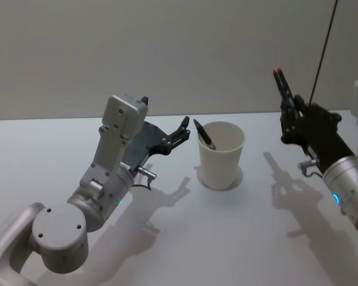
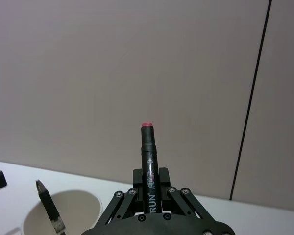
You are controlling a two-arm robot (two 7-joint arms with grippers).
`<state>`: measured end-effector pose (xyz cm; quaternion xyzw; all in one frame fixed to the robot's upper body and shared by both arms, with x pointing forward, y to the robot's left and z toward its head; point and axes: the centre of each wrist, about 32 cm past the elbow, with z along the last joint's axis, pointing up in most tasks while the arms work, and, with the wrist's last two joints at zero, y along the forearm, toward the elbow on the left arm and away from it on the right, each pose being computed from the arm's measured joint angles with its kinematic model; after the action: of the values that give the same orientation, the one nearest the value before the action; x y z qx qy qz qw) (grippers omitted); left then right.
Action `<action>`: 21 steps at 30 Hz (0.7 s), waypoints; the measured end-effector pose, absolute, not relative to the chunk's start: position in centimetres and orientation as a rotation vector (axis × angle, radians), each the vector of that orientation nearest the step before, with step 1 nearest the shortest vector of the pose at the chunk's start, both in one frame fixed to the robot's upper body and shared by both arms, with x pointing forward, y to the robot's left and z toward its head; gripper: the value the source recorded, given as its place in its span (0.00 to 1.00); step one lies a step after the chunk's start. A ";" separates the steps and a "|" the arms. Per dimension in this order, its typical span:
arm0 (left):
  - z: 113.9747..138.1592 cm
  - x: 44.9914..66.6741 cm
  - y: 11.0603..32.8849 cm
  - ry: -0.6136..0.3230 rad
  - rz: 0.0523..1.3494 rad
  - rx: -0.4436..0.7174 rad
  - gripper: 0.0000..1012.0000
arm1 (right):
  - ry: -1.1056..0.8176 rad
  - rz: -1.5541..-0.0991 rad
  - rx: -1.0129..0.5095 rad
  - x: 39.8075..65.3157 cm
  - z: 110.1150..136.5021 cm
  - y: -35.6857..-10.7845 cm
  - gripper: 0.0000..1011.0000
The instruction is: Place the pen into the pen holder.
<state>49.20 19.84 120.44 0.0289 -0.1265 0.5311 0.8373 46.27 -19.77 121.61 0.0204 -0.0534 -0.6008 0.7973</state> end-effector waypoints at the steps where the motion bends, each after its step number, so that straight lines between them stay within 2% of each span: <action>1: 120.4 49.2 19.8 -0.268 1.124 0.061 0.99 | -0.125 -1.286 0.051 46.3 121.7 -19.7 0.18; 11: 120.4 49.2 19.8 -0.268 1.124 0.061 0.99 | -0.281 -1.208 0.140 47.9 122.1 -18.9 0.18; 21: 120.4 49.2 19.8 -0.268 1.124 0.061 0.99 | -0.370 -1.146 0.148 49.6 121.4 -17.7 0.18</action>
<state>49.20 19.84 120.44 0.0289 -0.1265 0.5311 0.8373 49.58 -17.70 121.39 0.0698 -0.1740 -0.5385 0.8215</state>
